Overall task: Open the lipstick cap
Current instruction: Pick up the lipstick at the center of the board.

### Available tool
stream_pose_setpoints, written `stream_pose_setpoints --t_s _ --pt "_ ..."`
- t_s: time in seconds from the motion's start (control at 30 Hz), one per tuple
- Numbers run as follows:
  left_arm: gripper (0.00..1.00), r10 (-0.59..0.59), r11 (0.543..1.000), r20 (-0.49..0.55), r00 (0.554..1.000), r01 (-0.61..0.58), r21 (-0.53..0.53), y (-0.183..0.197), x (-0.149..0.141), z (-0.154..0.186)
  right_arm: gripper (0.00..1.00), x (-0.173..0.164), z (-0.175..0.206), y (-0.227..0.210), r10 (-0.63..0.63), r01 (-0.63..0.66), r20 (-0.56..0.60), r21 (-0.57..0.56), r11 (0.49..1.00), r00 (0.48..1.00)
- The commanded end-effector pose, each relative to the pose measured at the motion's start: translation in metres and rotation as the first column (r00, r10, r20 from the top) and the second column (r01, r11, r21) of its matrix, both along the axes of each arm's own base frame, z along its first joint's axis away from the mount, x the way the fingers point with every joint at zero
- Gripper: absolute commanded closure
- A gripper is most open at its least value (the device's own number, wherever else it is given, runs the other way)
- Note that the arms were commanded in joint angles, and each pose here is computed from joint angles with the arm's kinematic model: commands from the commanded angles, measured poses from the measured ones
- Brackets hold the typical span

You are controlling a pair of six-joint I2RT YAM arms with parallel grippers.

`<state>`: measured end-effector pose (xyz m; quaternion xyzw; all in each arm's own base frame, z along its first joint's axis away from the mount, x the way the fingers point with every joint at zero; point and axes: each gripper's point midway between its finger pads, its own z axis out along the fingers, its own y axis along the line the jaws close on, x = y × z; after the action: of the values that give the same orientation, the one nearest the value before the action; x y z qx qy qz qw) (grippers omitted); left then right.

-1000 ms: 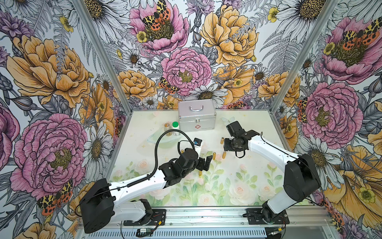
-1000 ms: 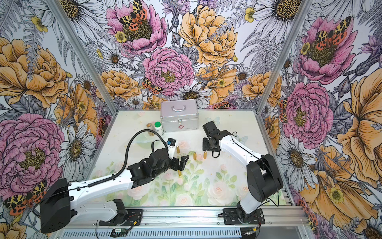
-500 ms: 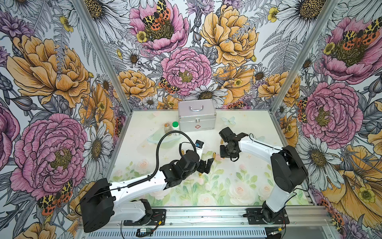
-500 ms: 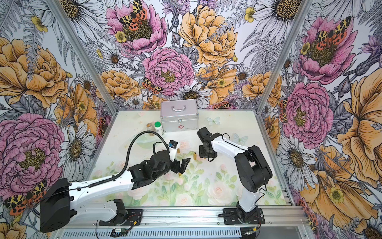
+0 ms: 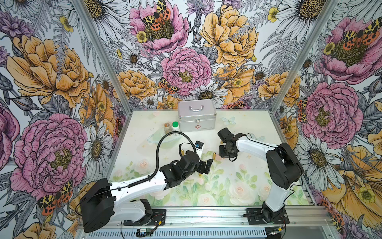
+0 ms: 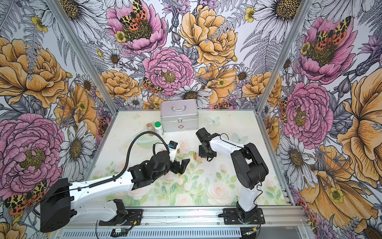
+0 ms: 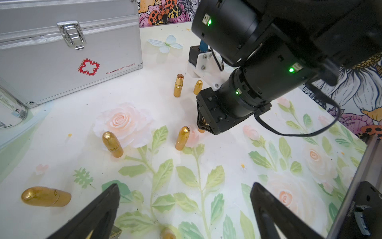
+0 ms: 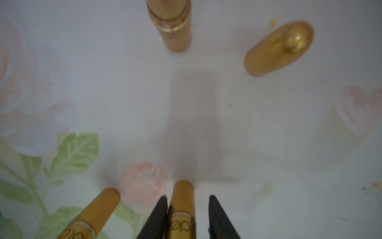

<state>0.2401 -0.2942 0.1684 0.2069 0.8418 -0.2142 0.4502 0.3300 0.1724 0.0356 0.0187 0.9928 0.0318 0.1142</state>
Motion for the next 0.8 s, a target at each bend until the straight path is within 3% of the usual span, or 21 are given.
stream_pose_setpoints --t_s 0.0,0.47,0.77 --pt "0.01 0.014 1.0 0.024 1.0 -0.014 0.0 0.004 0.0 0.003 0.68 0.015 0.009 0.006 0.005 -0.005 0.057 -0.004 1.0 0.998" --pt "0.01 0.023 1.0 0.031 0.999 -0.022 -0.005 0.005 0.001 0.005 0.77 0.016 0.017 0.005 0.027 -0.026 0.079 -0.007 1.0 0.997" --pt "0.01 0.028 1.0 0.052 0.998 -0.028 -0.002 0.012 0.0 0.008 0.78 0.002 0.048 0.004 0.056 -0.062 0.097 0.052 0.997 0.994"
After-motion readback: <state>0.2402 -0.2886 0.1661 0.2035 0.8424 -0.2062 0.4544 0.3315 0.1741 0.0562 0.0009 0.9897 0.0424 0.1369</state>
